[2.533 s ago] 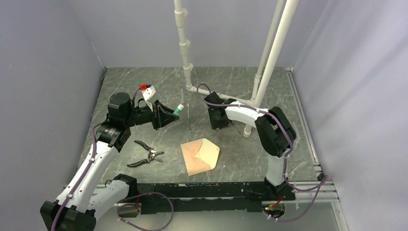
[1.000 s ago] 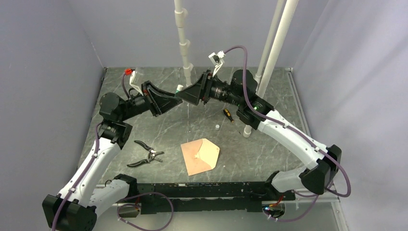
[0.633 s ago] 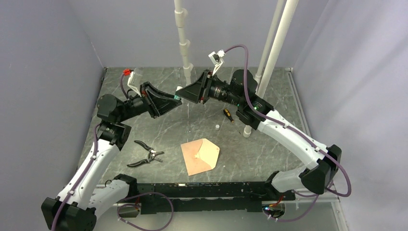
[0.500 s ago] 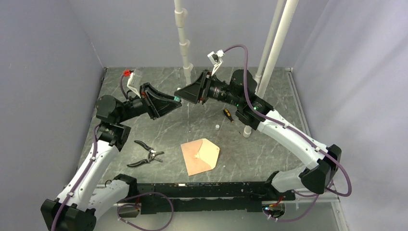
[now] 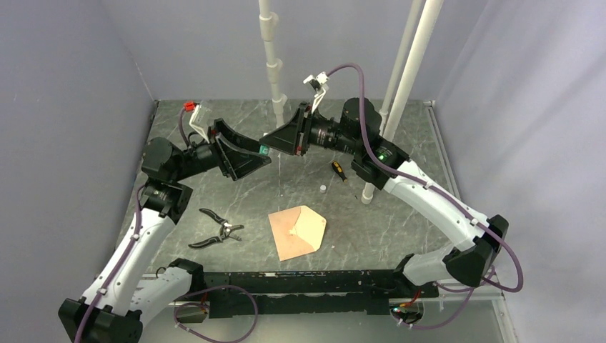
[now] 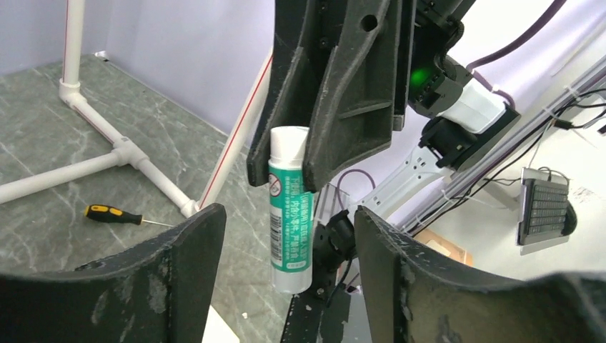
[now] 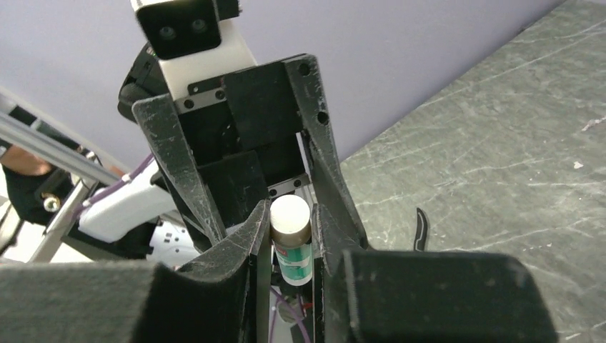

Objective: Place the letter into the envelope and seal it

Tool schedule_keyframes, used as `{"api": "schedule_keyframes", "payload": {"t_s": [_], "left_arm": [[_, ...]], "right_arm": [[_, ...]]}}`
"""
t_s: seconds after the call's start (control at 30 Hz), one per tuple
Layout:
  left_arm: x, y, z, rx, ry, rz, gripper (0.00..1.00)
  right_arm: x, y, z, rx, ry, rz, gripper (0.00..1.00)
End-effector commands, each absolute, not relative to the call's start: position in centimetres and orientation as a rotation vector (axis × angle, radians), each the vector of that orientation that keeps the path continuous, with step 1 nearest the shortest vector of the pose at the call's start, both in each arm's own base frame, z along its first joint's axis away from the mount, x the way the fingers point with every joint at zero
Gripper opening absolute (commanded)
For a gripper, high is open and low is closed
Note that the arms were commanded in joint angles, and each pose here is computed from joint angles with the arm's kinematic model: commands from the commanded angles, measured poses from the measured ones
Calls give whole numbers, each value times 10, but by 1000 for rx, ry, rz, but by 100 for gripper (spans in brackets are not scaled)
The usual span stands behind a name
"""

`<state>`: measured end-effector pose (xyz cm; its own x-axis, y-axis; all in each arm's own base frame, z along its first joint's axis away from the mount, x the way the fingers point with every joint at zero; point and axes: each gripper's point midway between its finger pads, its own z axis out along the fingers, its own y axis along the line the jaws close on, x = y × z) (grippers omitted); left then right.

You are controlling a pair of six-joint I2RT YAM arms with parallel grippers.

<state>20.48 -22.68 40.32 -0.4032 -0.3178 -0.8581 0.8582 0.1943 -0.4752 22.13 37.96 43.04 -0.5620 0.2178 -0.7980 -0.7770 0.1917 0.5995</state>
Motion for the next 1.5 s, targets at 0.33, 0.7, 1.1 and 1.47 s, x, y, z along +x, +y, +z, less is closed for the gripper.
{"api": "schedule_keyframes", "payload": {"t_s": [0.33, 0.7, 1.1, 1.47], "left_arm": [[197, -232, 416, 597, 1427, -1505, 63], [195, -235, 408, 639, 1443, -1536, 5], [213, -226, 429, 568, 1312, -1367, 2], [233, -204, 497, 287, 1067, -1382, 2]], "right_arm": [[192, 381, 445, -831, 1645, 1526, 0], [190, 384, 444, -835, 1633, 1555, 0], [214, 340, 471, -466, 1446, 1396, 81], [208, 359, 465, -580, 1402, 1411, 67]]}}
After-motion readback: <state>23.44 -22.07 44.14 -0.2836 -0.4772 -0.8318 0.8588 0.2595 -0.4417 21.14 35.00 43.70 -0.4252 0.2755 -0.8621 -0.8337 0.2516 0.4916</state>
